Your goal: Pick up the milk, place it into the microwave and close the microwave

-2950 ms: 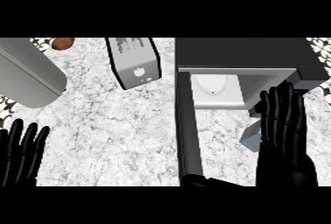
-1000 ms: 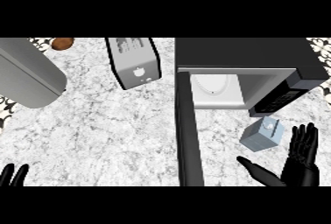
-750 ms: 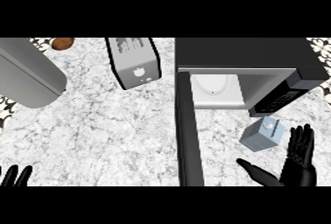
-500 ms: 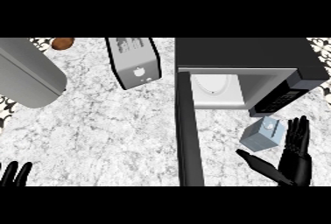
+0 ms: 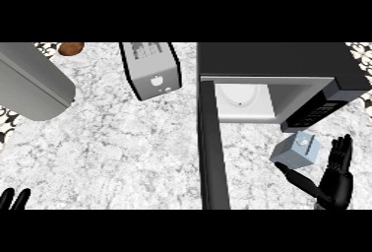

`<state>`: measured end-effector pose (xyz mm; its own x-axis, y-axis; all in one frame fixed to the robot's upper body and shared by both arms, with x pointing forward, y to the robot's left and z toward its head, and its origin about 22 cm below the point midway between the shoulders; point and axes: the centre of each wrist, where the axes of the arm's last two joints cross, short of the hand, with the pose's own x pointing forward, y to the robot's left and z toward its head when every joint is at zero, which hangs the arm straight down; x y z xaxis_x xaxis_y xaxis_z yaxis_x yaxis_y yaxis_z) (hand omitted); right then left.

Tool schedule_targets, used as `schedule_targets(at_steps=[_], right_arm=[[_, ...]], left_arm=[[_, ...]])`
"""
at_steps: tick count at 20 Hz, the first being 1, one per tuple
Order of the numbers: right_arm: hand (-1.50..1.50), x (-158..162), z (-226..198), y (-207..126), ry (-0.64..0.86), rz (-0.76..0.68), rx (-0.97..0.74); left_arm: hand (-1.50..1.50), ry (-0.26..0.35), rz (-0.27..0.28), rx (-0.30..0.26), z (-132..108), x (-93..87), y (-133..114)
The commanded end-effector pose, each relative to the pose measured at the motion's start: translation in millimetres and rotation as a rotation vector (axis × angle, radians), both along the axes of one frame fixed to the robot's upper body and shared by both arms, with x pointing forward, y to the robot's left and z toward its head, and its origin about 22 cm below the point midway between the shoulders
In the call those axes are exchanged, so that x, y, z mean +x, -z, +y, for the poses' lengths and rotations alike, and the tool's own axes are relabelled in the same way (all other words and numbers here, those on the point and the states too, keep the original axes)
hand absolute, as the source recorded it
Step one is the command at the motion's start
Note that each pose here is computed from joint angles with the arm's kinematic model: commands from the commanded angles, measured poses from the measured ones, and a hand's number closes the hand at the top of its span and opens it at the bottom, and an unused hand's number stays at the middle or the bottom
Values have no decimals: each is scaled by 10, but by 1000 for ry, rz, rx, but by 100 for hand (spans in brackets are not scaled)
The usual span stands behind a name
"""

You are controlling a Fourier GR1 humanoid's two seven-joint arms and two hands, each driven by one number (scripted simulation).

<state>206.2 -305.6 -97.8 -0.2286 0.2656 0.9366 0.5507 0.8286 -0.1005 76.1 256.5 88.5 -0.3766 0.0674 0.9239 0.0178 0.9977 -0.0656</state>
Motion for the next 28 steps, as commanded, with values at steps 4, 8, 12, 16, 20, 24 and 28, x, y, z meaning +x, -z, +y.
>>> schedule_targets(at_steps=[4, 8, 12, 16, 20, 24, 28], right_arm=[[-150, -137, -305, 261, 83, 53, -16], [-150, -74, -118, 439, -73, -15, 86], [-150, -133, -112, 434, -354, -11, 175], [150, 6, -269, 272, -436, -119, 198], [150, 30, -48, 340, -263, -153, 12], [150, 228, 94, 239, -102, -182, -25], [150, 320, 245, 47, -202, -251, 42]], left_arm=[[-150, 0, -3, 15, 55, 154, 44], [-150, 14, 4, -5, 24, 172, -46], [-150, 15, 4, -8, 40, 45, 4], [-150, -8, 23, 5, 84, -61, 2], [-150, 24, 28, -19, 31, -13, 47], [-150, -4, 8, -25, 44, -15, 26], [-150, 6, 16, -16, 161, -38, 3]])
